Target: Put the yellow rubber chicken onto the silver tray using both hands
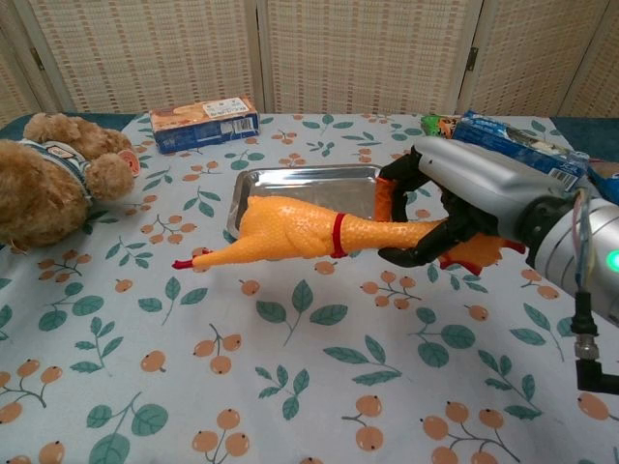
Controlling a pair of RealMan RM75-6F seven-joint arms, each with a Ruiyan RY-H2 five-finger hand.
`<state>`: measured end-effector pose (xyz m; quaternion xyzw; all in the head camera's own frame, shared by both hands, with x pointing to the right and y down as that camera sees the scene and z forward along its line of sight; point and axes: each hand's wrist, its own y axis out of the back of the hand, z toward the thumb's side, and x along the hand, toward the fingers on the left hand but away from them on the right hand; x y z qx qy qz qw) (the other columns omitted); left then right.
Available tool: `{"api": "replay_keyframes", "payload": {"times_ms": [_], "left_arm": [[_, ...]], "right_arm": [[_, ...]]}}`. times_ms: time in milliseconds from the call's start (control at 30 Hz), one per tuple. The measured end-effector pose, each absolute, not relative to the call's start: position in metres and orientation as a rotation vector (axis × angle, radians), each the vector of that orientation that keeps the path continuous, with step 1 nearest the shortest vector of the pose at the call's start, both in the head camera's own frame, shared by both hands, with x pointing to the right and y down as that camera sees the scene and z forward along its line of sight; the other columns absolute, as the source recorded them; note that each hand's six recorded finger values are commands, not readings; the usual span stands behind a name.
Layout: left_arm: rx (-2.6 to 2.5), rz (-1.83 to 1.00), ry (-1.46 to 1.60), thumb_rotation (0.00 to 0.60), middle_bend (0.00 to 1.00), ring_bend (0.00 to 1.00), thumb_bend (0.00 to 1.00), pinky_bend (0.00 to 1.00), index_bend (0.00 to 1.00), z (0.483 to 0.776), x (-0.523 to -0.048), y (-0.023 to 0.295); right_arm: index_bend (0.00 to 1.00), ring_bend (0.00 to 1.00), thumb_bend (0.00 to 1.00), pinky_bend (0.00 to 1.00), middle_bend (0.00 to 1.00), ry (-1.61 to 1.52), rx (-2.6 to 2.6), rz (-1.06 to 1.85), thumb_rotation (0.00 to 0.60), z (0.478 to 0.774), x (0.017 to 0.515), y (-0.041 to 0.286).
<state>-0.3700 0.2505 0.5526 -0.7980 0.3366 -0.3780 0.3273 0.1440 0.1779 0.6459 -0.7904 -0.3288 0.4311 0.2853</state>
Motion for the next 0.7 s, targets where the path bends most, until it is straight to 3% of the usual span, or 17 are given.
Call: {"api": "replay_keyframes", "payload": {"times_ms": [300, 700], "left_arm": [[-2.140, -0.945, 0.800, 0.600, 0.00, 0.00, 0.37, 0.15, 0.00, 0.570, -0.295, 0.216], [-2.226, -1.050, 0.843, 0.600, 0.00, 0.00, 0.31, 0.11, 0.00, 0.611, -0.224, 0.166]], "right_arm": [[0.91, 0.73, 0.39, 0.90, 0.59, -0.915, -2.167, 1.069, 0.600, 0.623, 0.138, 0.165], [0.91, 0.73, 0.40, 0.90, 0.59, -0.959, -2.162, 1.063, 0.600, 0.622, 0.127, 0.154]]}}
